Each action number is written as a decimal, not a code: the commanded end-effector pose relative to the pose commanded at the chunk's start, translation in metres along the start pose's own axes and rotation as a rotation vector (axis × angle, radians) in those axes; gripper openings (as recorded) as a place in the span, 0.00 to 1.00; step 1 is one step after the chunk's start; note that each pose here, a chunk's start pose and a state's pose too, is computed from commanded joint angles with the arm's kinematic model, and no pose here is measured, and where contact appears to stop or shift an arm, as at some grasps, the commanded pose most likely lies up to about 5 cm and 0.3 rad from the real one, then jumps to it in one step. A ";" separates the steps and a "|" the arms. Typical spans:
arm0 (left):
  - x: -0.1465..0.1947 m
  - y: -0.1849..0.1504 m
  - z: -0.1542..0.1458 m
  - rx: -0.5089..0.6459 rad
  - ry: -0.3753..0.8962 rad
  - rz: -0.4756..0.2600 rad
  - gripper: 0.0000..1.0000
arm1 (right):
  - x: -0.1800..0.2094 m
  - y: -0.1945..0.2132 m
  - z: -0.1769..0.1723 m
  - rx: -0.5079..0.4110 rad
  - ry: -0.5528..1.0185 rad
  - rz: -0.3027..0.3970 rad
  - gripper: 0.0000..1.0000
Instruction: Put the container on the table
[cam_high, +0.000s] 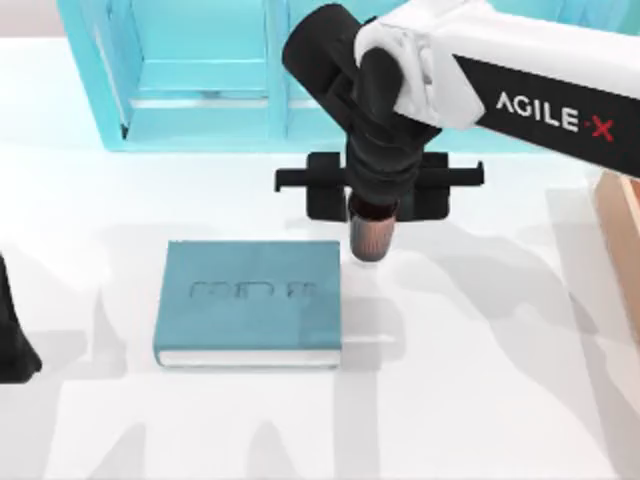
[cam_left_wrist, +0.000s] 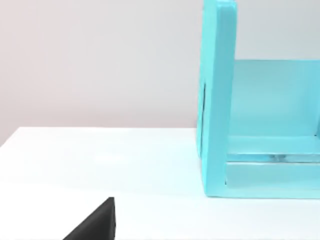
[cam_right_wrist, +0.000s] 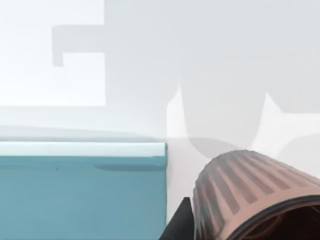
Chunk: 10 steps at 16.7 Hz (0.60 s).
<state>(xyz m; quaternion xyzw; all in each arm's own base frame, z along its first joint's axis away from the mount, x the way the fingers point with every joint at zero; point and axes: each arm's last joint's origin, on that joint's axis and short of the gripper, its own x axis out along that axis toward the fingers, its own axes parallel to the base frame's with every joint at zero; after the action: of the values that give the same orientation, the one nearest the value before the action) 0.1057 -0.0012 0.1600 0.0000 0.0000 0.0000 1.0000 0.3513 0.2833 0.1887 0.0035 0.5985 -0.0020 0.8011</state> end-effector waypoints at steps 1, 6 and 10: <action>0.000 0.000 0.000 0.000 0.000 0.000 1.00 | 0.000 0.000 0.000 0.000 0.000 0.000 0.00; 0.000 0.000 0.000 0.000 0.000 0.000 1.00 | 0.000 0.000 0.000 0.000 0.000 0.000 0.30; 0.000 0.000 0.000 0.000 0.000 0.000 1.00 | 0.000 0.000 0.000 0.000 0.000 0.000 0.60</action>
<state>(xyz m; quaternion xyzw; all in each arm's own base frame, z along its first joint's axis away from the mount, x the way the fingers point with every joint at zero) 0.1057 -0.0012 0.1600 0.0000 0.0000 0.0000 1.0000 0.3513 0.2833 0.1887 0.0035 0.5985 -0.0020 0.8011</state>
